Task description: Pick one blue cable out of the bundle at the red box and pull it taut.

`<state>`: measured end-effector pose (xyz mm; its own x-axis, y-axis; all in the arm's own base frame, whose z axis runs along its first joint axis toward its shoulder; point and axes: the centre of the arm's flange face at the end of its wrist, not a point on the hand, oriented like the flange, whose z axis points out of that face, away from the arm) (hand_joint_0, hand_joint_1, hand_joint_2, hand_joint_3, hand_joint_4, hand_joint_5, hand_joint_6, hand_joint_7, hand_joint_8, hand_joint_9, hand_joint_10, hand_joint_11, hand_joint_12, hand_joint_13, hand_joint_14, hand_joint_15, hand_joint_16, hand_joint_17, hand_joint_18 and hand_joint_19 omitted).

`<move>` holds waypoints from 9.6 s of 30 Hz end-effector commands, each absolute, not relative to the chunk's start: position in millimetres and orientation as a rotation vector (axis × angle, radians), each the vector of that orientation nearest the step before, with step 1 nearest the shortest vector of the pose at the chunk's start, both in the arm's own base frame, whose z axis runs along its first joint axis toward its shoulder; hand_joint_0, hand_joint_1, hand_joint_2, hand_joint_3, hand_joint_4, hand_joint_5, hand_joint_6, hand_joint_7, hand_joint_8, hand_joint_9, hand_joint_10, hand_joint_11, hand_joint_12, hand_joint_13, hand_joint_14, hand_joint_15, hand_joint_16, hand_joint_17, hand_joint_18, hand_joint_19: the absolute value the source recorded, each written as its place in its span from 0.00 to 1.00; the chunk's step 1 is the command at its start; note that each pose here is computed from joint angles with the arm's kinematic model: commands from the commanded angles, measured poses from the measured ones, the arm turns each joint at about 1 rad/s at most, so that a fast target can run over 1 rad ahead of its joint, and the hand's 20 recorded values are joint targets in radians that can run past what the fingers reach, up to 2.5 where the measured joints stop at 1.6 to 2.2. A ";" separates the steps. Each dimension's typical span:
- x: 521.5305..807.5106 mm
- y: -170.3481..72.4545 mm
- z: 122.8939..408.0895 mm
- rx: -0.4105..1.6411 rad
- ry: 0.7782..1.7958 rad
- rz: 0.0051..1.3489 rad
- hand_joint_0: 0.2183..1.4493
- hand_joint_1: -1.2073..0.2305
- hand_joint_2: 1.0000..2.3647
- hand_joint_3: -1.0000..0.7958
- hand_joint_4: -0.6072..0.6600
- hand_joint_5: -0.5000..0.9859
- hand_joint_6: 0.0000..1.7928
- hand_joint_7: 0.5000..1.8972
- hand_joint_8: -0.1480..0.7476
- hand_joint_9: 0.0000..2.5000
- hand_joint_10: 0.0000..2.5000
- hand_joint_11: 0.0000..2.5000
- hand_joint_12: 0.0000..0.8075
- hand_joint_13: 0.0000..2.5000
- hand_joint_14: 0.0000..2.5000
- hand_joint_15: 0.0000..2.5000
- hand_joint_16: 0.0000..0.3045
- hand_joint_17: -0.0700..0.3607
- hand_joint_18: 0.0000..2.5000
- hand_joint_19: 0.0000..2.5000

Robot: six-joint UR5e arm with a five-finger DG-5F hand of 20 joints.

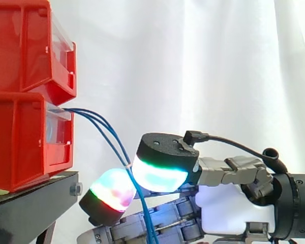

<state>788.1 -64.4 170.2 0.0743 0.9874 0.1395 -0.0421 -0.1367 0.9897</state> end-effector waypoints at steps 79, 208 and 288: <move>766.3 -80.2 253.5 1.354 1.167 1.181 0.39 0.19 0.00 0.28 0.57 0.23 0.50 0.34 0.51 0.22 0.00 0.13 0.42 0.11 0.00 0.04 0.18 0.45 0.02 0.00; 761.8 -72.8 280.0 1.334 1.176 1.180 0.44 0.22 0.00 0.30 0.50 0.24 0.51 0.63 0.51 0.30 0.01 0.19 0.42 0.21 0.00 0.11 0.17 0.44 0.15 0.07; 761.8 -73.1 278.7 1.327 1.183 1.166 0.29 0.38 0.01 0.37 0.57 0.26 0.49 0.53 0.56 0.36 0.01 0.24 0.43 0.26 0.01 0.16 0.18 0.44 0.18 0.16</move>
<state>761.8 -73.1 279.8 0.0680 0.9963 0.0527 0.0624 -0.0570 0.9964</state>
